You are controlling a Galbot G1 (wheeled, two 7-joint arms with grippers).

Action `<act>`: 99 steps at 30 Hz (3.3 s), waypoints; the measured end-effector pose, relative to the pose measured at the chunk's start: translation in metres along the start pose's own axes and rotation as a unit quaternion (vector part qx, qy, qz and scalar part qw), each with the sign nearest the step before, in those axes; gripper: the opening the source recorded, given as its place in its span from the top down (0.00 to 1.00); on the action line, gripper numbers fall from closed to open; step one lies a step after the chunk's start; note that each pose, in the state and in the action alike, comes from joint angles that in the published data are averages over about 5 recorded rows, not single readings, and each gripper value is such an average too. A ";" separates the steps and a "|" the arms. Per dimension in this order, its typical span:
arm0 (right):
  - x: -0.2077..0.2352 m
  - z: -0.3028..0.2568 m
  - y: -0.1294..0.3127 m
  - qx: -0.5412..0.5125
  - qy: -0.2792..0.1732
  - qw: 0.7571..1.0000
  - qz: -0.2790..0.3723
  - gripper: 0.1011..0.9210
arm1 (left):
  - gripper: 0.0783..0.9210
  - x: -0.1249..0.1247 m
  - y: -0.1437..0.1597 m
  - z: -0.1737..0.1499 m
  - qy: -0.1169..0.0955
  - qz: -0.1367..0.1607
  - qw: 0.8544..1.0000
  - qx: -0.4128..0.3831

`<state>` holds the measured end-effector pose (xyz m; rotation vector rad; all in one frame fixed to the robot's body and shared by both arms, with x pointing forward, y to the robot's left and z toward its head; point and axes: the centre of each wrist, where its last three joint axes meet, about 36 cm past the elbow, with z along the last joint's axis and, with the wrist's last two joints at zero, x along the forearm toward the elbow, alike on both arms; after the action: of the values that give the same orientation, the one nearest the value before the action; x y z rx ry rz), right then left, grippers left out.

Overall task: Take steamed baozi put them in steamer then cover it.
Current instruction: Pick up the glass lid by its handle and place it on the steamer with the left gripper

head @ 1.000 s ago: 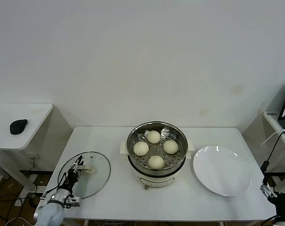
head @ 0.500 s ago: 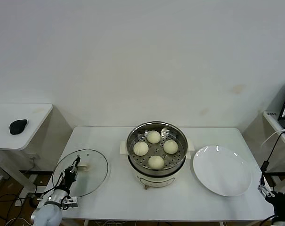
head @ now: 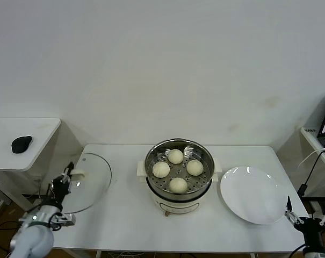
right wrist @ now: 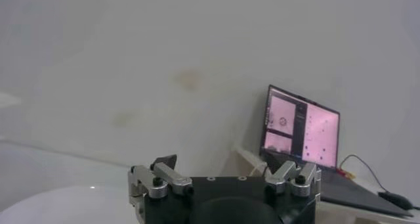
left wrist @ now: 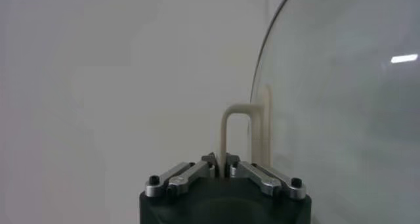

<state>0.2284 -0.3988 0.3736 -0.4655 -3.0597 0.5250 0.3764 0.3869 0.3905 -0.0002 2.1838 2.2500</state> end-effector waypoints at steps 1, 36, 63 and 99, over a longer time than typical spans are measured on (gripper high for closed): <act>0.000 0.000 0.001 0.000 -0.001 1.000 -0.001 0.12 | 0.92 -0.001 0.010 -0.002 -0.001 -0.002 1.000 0.004; 0.003 0.022 0.070 0.003 0.008 1.000 -0.022 0.12 | 0.92 -0.071 0.089 -0.240 -0.130 0.031 0.990 0.054; 0.003 0.029 0.077 0.001 0.012 1.000 -0.027 0.12 | 0.92 -0.078 0.065 -0.340 -0.167 0.043 0.984 0.035; 0.001 0.033 0.079 -0.001 0.014 0.999 -0.036 0.12 | 0.51 -0.066 0.062 -0.333 -0.164 0.034 0.985 0.048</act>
<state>0.2481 -0.3377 0.3169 -0.3591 -3.0373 0.5080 0.4403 0.0517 0.4429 0.4195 2.1373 1.9996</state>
